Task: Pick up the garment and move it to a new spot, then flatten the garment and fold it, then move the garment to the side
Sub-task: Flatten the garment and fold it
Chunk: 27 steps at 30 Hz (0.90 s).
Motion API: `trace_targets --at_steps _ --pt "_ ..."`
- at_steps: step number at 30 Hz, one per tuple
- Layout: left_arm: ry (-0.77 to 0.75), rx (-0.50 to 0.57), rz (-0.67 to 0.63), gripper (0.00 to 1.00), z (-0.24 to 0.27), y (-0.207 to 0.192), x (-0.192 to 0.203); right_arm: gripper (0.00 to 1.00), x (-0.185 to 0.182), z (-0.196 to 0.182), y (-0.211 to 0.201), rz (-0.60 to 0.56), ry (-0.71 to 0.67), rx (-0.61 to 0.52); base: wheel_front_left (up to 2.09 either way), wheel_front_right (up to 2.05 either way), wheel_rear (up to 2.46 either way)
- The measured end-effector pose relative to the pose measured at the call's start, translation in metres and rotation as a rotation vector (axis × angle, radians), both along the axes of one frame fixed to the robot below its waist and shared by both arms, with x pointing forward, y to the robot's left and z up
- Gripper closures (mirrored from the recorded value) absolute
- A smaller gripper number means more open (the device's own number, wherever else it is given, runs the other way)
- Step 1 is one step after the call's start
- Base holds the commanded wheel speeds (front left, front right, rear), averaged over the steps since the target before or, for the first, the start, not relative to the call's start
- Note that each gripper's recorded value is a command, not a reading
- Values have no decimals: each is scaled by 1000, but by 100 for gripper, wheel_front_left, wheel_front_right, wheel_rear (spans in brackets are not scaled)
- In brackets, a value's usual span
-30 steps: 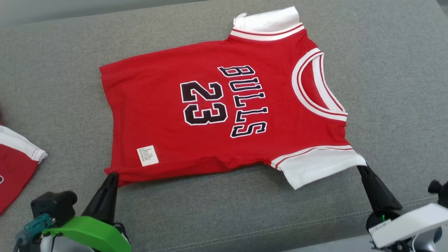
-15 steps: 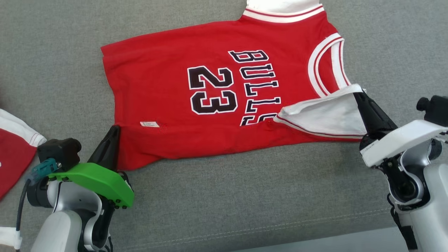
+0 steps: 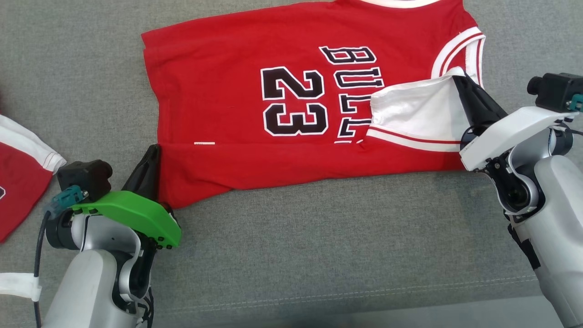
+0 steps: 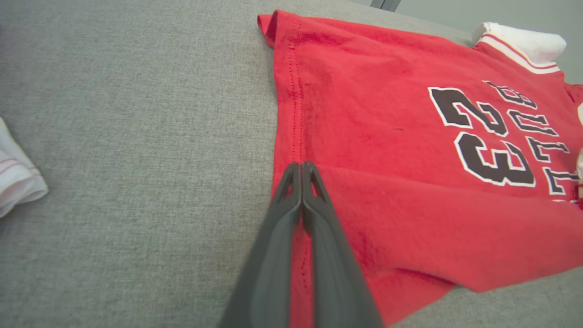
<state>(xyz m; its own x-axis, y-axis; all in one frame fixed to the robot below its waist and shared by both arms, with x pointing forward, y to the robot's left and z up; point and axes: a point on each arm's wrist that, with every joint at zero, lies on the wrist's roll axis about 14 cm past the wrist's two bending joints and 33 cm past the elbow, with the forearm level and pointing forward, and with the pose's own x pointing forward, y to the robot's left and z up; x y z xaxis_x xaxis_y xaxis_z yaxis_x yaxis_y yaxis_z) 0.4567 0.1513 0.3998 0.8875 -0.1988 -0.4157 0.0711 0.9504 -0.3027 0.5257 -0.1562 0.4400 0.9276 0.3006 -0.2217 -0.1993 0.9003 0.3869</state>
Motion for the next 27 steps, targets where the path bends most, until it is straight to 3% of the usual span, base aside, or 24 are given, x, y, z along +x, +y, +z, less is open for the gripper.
trace_targets --at_steps 11,12,14,15,16,17,27 --pt "46 -22 3 100 -18 -2 -3 100 15 -9 13 42 -26 -6 0 0 0" --pt "47 -23 4 93 -18 -2 -3 100 15 -8 13 45 -33 -5 0 0 0" --pt "47 -25 5 41 -19 -2 -3 100 15 -8 14 53 -42 -11 0 0 0" --pt "48 -30 6 0 -19 -2 -3 93 16 -7 13 49 -47 -5 0 0 0" --pt "46 -35 9 0 -18 -2 -3 56 16 -7 13 51 -46 -7 0 0 0" --pt "46 -35 8 0 -18 -2 -3 0 15 -8 13 51 -46 -10 0 0 0" --pt "-135 -36 71 0 18 2 6 0 6 0 -14 -65 -112 15 0 0 0"
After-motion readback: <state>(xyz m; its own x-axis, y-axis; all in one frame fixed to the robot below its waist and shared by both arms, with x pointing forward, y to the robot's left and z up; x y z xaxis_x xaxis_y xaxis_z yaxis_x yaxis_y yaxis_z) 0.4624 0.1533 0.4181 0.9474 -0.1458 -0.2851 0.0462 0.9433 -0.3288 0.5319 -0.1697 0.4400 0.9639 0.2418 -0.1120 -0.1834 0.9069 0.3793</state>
